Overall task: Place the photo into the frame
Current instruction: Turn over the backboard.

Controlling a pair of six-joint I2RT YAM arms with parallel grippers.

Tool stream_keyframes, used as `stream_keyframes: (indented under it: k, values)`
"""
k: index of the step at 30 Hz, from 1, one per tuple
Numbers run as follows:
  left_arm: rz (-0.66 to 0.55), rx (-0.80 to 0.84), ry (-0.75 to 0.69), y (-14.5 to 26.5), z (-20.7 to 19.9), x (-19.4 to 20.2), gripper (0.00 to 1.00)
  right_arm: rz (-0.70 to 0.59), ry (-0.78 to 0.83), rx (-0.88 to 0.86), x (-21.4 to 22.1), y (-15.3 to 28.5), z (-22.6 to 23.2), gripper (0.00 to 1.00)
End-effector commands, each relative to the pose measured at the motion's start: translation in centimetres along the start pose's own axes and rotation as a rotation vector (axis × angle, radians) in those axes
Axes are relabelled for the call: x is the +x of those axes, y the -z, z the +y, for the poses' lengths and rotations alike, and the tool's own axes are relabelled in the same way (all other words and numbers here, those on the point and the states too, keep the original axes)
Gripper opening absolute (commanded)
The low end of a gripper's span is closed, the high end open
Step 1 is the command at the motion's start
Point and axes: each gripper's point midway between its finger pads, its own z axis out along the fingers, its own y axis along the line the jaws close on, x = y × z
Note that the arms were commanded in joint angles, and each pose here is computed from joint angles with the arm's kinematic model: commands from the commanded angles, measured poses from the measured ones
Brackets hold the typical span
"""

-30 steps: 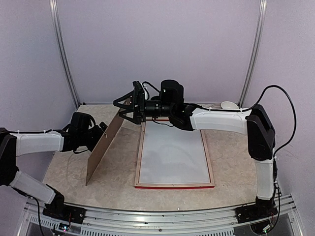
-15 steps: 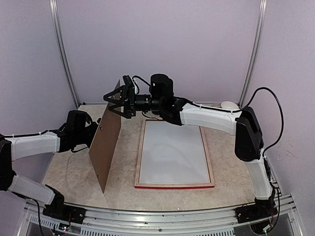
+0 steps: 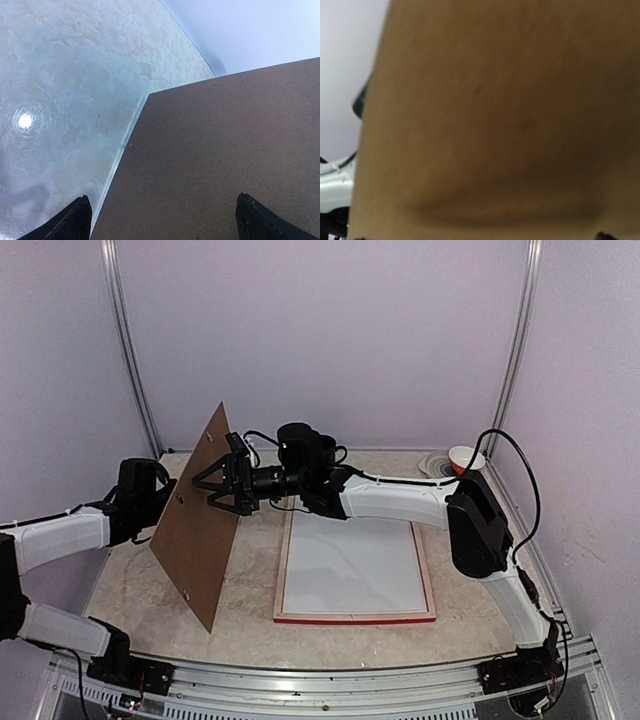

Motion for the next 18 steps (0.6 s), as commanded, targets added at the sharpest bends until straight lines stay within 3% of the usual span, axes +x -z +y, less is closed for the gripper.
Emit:
stream_keyframes:
  k: [1,8,18]
  values:
    - [-0.044,0.058,-0.029,1.1,-2.3,-2.1,0.99,0.019,0.018,-0.021,0.7,-0.3,0.3,0.99]
    - [-0.018,0.085,-0.024,0.2,-2.3,-1.9,0.99,0.031,-0.008,0.001,1.6,-0.6,-1.6,0.99]
    - [-0.083,0.129,-0.009,1.9,-3.7,-5.2,0.99,0.052,-0.047,0.074,2.9,-0.7,-5.2,0.99]
